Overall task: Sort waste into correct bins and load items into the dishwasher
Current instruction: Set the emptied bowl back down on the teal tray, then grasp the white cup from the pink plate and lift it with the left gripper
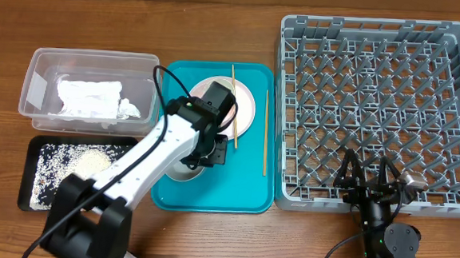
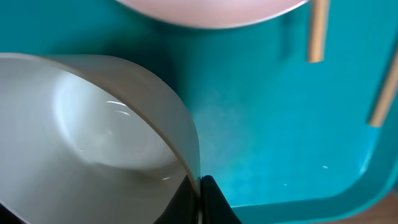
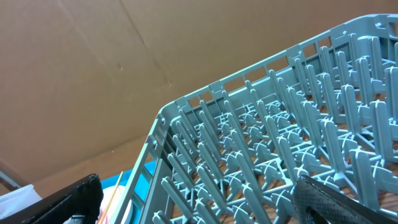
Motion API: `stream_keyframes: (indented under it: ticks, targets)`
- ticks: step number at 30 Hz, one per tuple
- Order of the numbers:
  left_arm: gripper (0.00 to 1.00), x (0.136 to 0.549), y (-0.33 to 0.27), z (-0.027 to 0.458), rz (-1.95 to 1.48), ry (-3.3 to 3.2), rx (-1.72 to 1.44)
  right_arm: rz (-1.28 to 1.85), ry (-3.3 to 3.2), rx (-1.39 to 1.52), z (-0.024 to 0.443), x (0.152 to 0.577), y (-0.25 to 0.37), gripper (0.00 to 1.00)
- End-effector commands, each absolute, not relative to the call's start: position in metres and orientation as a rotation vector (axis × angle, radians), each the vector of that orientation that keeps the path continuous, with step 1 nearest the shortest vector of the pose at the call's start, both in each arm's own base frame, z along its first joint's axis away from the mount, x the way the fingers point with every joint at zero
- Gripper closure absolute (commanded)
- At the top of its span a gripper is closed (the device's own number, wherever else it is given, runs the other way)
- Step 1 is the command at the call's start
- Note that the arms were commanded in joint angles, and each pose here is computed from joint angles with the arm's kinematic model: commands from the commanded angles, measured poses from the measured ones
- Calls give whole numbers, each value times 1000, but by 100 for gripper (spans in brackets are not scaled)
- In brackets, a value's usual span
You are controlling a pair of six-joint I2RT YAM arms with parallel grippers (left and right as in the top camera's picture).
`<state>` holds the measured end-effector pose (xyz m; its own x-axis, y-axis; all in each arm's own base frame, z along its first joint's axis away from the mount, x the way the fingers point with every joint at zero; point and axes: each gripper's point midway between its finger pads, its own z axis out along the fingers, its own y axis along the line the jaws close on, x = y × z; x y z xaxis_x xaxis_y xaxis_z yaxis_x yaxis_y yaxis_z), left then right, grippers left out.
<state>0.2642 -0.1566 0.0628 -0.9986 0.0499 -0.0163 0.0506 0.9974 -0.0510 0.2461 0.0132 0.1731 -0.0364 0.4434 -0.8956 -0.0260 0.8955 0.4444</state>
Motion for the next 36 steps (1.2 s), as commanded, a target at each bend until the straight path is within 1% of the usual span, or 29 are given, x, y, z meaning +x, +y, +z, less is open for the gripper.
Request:
stream_keyframes:
  ticks: [1, 3, 4, 7, 10, 16, 21, 22, 27, 31, 34, 36]
  targets:
    - [83, 266, -155, 58, -36, 3136, 67, 385, 1561, 340, 172, 246, 12, 0]
    - [73, 266, -155, 57, -36, 3138, 67, 389, 1537, 336, 178, 246, 12, 0]
    - [70, 266, -155, 57, -37, 3136, 67, 393, 1516, 333, 184, 246, 12, 0]
    - [69, 272, -157, 61, -48, 3119, 67, 399, 1464, 328, 207, 242, 11, 0]
    - [68, 289, -160, 76, -82, 3069, 50, 398, 1400, 330, 239, 236, 8, 0]
    - [69, 346, -151, 126, -95, 2884, -57, 399, 1377, 331, 295, 229, 6, 0]
    - [69, 391, -124, 160, -117, 2730, -198, 373, 1511, 353, 321, 245, 7, 0]
    - [66, 400, -121, 163, -149, 2703, -222, 364, 1554, 360, 324, 251, 8, 0]
    - [65, 422, -116, 167, -254, 2638, -280, 312, 1797, 398, 321, 291, 12, 0]
    - [68, 420, -128, 157, -314, 2677, -257, 287, 1972, 414, 304, 320, 17, 0]
    - [68, 419, -137, 142, -312, 2717, -236, 310, 2067, 403, 287, 340, 27, 0]
    - [71, 420, -140, 125, -303, 2751, -233, 354, 2122, 382, 272, 351, 37, 0]
